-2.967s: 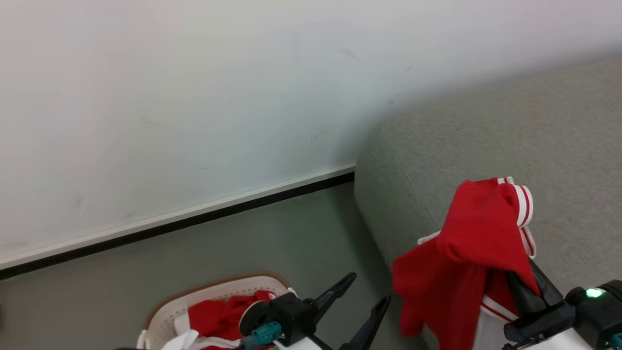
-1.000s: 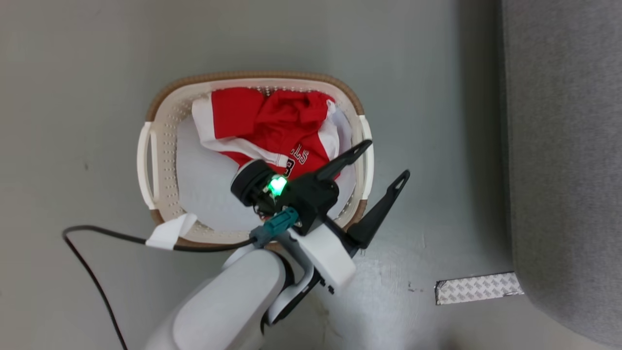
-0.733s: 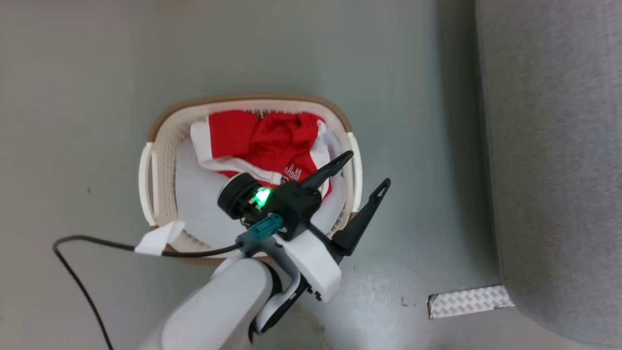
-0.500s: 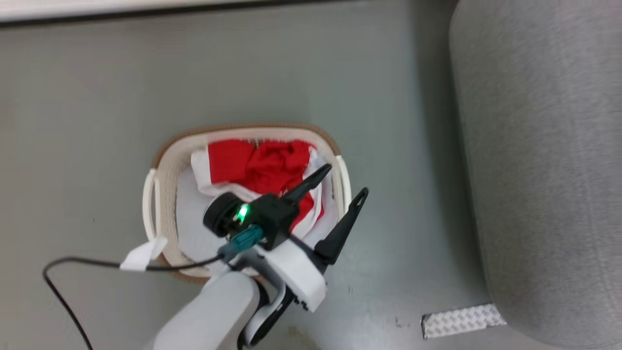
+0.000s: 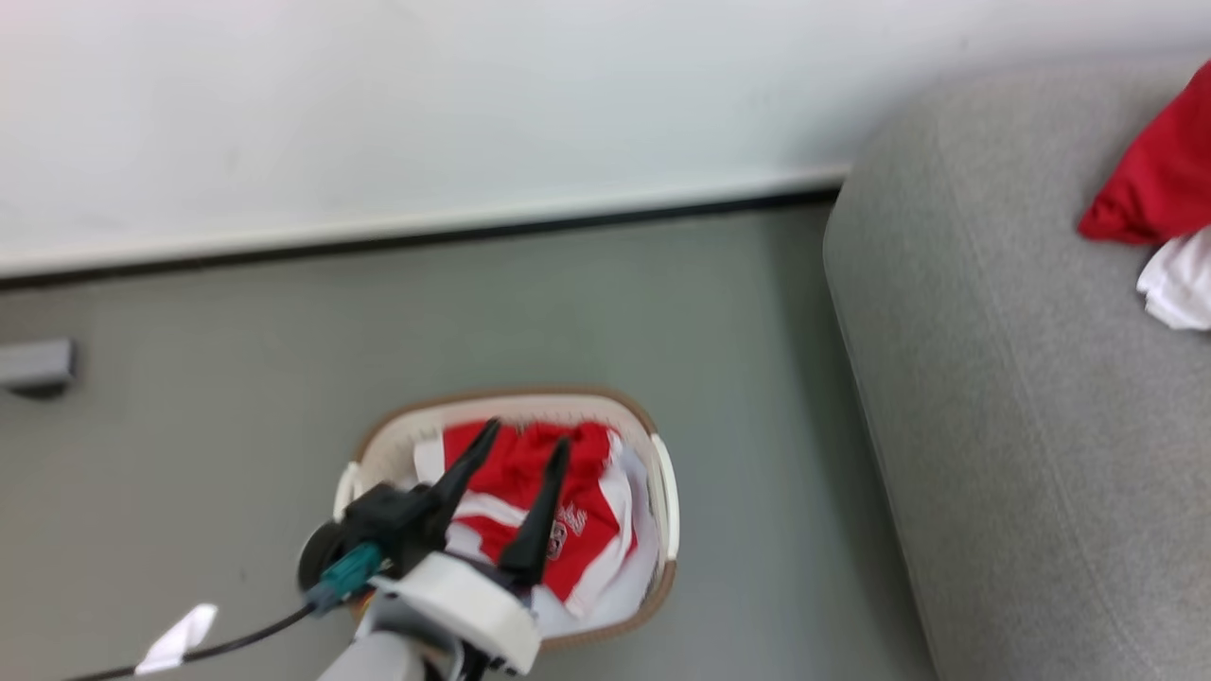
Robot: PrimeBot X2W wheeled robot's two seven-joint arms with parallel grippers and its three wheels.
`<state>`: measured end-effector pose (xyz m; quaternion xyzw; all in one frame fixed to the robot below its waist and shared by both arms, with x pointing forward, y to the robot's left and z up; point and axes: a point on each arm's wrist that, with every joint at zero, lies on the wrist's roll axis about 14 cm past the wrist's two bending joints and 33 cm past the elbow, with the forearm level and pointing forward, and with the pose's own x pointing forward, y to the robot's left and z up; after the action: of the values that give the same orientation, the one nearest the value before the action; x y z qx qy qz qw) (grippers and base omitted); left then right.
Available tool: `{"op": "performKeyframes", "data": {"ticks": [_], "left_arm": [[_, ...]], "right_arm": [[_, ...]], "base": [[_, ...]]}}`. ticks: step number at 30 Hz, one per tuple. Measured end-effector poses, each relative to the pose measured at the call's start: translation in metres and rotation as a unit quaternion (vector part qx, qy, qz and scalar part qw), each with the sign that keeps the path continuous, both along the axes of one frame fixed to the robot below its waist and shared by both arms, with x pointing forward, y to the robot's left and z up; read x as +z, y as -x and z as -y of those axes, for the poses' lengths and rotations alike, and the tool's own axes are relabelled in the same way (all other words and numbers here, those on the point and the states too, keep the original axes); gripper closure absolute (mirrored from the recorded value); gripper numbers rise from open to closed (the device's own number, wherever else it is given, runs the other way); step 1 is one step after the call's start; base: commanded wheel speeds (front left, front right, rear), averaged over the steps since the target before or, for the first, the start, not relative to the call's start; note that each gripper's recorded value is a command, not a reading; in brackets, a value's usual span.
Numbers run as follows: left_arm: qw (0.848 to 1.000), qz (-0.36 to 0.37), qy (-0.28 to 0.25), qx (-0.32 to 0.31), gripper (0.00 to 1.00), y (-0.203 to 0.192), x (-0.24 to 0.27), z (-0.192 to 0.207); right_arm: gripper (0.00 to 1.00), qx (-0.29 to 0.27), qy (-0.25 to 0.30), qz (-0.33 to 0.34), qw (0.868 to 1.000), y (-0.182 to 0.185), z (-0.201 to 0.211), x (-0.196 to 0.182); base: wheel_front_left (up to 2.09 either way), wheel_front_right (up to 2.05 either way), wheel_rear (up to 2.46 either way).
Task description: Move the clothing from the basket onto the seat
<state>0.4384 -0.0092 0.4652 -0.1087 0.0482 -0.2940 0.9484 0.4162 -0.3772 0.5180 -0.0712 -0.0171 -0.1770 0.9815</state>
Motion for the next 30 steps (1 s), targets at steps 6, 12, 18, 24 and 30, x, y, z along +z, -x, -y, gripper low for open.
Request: {"op": "performKeyframes", "data": {"ticks": [6,12,18,24,30], "left_arm": [[0.997,0.01,-0.007,0.077,0.0,0.016,0.015,-0.048],[0.988,0.027,-0.008,0.152,0.0,0.037,0.03,-0.096],[0.979,0.026,-0.015,0.203,0.0,0.064,0.027,-0.13],[0.97,0.027,-0.022,0.239,0.0,0.084,0.024,-0.155],[0.968,0.024,-0.02,0.25,0.0,0.092,0.02,-0.162]], "right_arm": [[0.0,0.052,-0.02,0.031,0.998,0.029,-0.055,0.007],[0.0,0.106,-0.047,0.049,0.992,0.048,-0.11,0.008],[0.0,0.143,-0.069,0.04,0.986,0.068,-0.147,-0.003],[0.0,0.16,-0.085,0.017,0.983,0.08,-0.162,-0.021],[0.0,0.178,-0.122,-0.005,0.976,0.086,-0.18,-0.039]], "base": [[0.0,0.0,0.0],[0.0,0.0,0.0],[0.0,0.0,0.0],[0.0,0.0,0.0],[0.0,0.0,0.0]]}}
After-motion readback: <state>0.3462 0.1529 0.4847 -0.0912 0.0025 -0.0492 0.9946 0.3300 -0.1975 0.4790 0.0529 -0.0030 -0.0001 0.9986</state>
